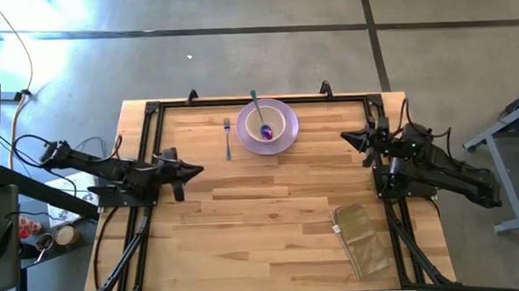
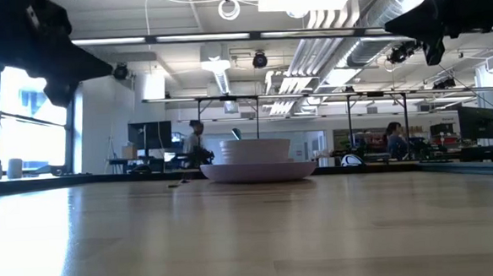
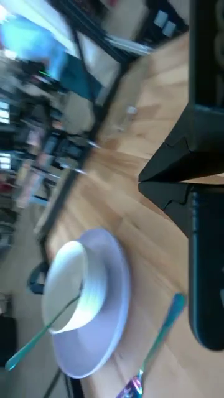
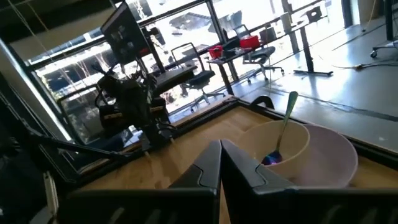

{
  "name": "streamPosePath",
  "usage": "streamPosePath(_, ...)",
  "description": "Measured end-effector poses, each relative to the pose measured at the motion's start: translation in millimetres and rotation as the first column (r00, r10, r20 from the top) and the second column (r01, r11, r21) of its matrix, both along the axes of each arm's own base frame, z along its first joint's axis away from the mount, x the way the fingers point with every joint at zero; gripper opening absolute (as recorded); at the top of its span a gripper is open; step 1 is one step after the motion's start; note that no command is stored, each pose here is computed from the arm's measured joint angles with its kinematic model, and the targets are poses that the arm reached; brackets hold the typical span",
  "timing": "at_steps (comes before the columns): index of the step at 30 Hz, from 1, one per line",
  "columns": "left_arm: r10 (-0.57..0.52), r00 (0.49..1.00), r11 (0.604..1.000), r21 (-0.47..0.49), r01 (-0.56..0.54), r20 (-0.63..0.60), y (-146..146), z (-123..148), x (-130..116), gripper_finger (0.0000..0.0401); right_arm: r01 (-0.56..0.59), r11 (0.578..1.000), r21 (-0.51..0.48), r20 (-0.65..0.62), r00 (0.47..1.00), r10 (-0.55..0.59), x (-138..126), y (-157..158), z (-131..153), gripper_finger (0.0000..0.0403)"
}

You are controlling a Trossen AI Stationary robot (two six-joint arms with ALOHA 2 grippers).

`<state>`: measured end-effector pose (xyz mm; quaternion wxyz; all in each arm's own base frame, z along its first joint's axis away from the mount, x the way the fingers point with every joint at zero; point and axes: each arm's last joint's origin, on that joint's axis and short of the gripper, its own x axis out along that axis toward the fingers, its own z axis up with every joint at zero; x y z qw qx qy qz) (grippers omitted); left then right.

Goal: Set table place
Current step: Return to Home Position

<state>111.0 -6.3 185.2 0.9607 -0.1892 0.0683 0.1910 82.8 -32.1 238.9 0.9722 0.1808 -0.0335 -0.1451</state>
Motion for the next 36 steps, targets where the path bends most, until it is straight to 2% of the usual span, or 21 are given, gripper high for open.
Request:
streamPosePath(5,0.006,0.992,1.0,-0.001,-0.006,0.128,3,-16,-13,0.0,-0.006,1.0,-0.027,-0.015,1.0,0.006,5,-2,-17,0.0)
streamPosePath(8,-0.02,0.982,0.999,0.051,0.01,0.188,3,-9,-19,0.0,-0.008,0.999,-0.039,0.015,1.0,0.009,9,-4,-32,0.0)
streamPosePath(10,-0.004,0.986,0.997,0.074,-0.008,0.169,4,-10,-20,0.0,-0.008,0.999,-0.051,0.047,0.999,0.01,10,-4,-40,0.0)
streamPosePath(14,-0.002,0.99,0.998,0.067,-0.008,0.141,4,-12,-18,0.0,-0.009,1.0,0.017,0.054,0.999,0.008,13,-6,-66,0.0)
streamPosePath(17,-0.001,0.991,0.998,0.062,-0.007,0.134,4,-13,-18,0.0,0.005,0.999,0.037,0.022,1.0,-0.006,12,-6,-69,0.0)
streamPosePath(22,-0.003,0.992,0.997,0.079,-0.007,0.125,4,-13,-18,0.0,0.061,0.998,-0.027,-0.004,0.998,-0.061,12,-8,-70,0.0)
streamPosePath(28,-0.007,0.993,0.995,0.099,-0.005,0.118,4,-13,-18,0.0001,0.076,0.997,-0.01,-0.086,0.993,-0.077,12,-8,-78,0.0)
streamPosePath(36,-0.007,0.993,0.995,0.098,-0.005,0.118,4,-13,-18,0.0001,0.077,0.997,-0.001,-0.094,0.993,-0.077,12,-8,-78,0.0)
